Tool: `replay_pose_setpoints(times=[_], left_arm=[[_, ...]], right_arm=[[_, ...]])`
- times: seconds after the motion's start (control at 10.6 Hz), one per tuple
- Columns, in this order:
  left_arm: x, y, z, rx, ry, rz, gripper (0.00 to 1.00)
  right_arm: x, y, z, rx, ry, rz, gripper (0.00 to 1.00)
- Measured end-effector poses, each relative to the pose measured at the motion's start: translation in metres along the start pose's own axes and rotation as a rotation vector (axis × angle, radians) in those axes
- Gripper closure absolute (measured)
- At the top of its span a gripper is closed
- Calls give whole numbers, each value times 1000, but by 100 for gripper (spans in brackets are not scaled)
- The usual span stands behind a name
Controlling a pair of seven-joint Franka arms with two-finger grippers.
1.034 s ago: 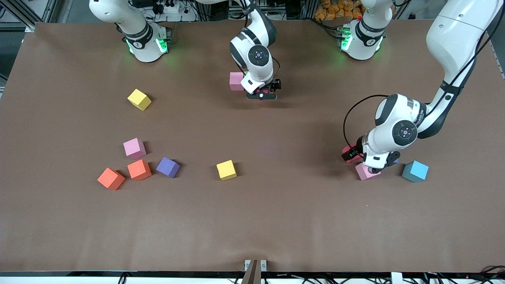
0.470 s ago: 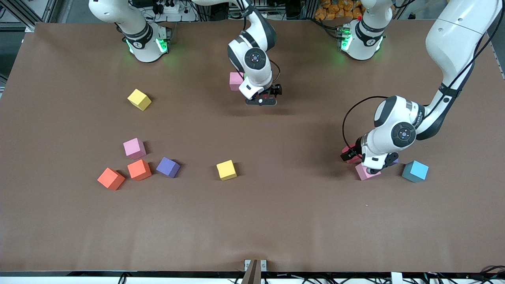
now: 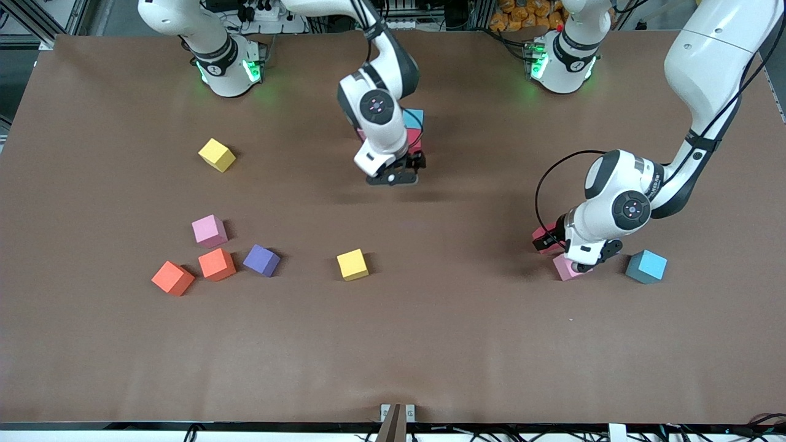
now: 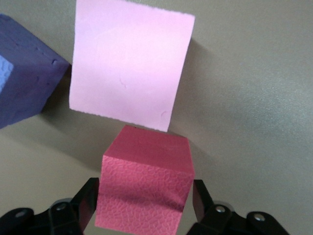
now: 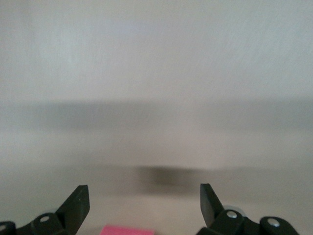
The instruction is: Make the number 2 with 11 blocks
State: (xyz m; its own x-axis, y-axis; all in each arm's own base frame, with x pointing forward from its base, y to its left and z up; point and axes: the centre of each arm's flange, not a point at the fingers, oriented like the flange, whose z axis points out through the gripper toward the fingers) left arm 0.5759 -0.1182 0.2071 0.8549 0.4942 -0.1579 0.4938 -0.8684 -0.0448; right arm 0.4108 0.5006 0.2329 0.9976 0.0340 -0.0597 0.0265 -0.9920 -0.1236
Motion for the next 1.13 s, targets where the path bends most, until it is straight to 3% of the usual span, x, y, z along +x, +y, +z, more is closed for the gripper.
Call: replay_pose_setpoints(times=[0.19, 0.38, 0.47, 0.66, 1.13], left_arm=[[2, 0, -3, 11, 5, 7, 17], [2, 2, -6, 29, -4, 12, 24], [1, 4, -7, 36, -6, 16, 35], [-4, 9, -8, 44, -10, 27, 41], [-39, 49, -18, 89, -17, 115, 41]], right_arm=[[36, 27, -16, 2, 30, -110, 0], [71, 53, -32, 9, 59, -198, 0], [89, 65, -41, -4, 81, -223, 0], [121, 85, -55, -65, 130, -253, 0], [162, 103, -14, -134, 268, -303, 0]])
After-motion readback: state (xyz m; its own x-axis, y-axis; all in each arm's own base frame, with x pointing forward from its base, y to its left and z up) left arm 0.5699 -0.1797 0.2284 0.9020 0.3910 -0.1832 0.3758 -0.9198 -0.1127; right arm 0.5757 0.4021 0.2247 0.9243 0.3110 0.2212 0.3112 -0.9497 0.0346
